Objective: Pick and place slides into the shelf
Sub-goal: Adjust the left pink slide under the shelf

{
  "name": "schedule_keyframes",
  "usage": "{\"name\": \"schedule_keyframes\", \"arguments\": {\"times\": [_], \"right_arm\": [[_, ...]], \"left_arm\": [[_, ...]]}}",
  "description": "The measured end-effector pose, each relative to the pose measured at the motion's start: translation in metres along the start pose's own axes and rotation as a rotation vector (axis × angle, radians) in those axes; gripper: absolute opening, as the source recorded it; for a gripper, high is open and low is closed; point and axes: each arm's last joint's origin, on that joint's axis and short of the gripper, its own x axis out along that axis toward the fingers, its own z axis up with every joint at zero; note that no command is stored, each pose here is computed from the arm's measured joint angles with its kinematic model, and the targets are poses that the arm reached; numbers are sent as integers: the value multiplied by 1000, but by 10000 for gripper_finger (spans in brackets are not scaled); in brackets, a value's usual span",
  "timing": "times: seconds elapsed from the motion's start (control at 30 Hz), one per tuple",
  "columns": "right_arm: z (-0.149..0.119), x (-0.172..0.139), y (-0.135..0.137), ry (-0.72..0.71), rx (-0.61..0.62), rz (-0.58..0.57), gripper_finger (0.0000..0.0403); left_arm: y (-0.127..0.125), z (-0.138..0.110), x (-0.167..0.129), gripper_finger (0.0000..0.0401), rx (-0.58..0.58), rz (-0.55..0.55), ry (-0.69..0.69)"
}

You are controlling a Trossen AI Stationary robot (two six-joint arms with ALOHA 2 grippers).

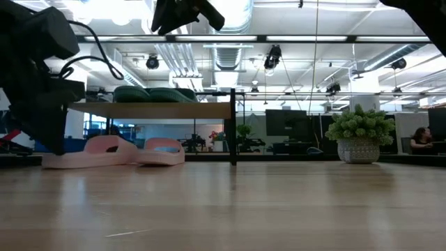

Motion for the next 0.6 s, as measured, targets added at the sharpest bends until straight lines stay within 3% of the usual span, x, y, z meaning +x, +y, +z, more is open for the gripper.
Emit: {"name": "schedule_keyframes", "arguments": {"times": [0.1, 0.2, 0.33, 0.6], "right_arm": [[-1, 0, -1, 12, -7, -7, 59], [-2, 2, -2, 20, -11, -14, 59], [-2, 5, -6, 24, -9, -23, 59], [-1, 8, -10, 28, -8, -33, 59]], "left_arm": [[-2, 1, -2, 17, 2, -38, -20], [-10, 7, -8, 17, 0, -148, -117], [-10, 12, -13, 17, -28, -176, -207], [-13, 5, -22, 17, -29, -386, -35]]}}
